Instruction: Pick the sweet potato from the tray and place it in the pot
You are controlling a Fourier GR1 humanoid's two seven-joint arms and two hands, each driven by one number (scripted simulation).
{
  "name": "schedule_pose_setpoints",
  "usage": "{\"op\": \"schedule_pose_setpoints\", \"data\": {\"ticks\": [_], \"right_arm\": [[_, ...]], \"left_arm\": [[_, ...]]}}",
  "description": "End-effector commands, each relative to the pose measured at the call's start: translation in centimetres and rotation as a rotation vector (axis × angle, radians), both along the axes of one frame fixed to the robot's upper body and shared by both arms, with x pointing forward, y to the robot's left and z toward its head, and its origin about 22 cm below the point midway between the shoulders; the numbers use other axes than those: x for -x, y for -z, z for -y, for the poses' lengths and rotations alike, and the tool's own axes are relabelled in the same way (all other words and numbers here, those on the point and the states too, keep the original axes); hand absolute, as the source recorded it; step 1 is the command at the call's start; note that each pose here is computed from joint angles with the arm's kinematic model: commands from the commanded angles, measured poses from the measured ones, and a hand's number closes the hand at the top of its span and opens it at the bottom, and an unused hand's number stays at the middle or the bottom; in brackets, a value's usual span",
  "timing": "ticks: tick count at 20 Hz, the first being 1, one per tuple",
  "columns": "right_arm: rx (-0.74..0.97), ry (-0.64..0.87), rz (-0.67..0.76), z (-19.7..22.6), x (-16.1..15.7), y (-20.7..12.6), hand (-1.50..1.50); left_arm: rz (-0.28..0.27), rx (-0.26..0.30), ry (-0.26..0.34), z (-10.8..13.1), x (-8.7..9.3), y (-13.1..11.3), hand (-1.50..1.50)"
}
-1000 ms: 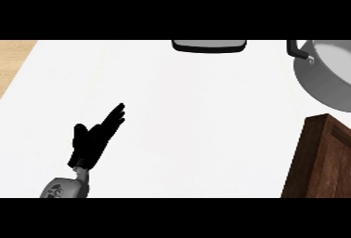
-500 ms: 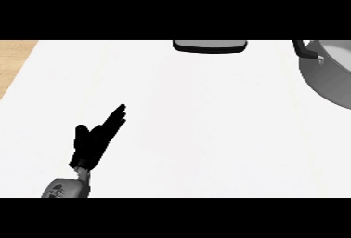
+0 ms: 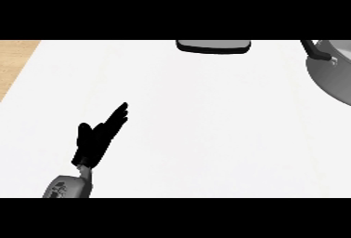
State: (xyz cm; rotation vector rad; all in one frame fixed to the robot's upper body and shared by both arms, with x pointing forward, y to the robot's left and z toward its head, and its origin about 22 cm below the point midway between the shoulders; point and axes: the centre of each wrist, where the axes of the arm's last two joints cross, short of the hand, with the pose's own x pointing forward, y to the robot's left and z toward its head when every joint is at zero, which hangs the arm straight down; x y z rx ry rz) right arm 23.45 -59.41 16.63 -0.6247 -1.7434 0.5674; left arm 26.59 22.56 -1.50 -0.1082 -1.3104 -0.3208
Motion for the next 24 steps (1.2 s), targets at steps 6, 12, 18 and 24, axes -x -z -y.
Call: {"op": "schedule_pose_setpoints", "data": {"ticks": [6,12,18,24], "right_arm": [[0.08,-0.172,0.019,-0.5,-2.1,-4.3,1.5],[0.225,-0.19,-0.057,-3.5,-6.1,-4.0,1.5],[0.361,-0.248,-0.088,-6.4,-9.4,-2.0,1.5],[0.734,-0.16,-0.088,-9.6,-12.1,-0.7,1.5]], "left_arm": [[-0.008,-0.019,0.015,-0.5,-0.5,-0.1,0.0],[-0.003,-0.014,0.051,1.6,-0.8,0.1,0.0],[-0.002,-0.022,0.037,1.4,-0.8,-0.3,0.0],[0.009,-0.007,0.044,1.6,-1.5,-1.0,0.0]]}}
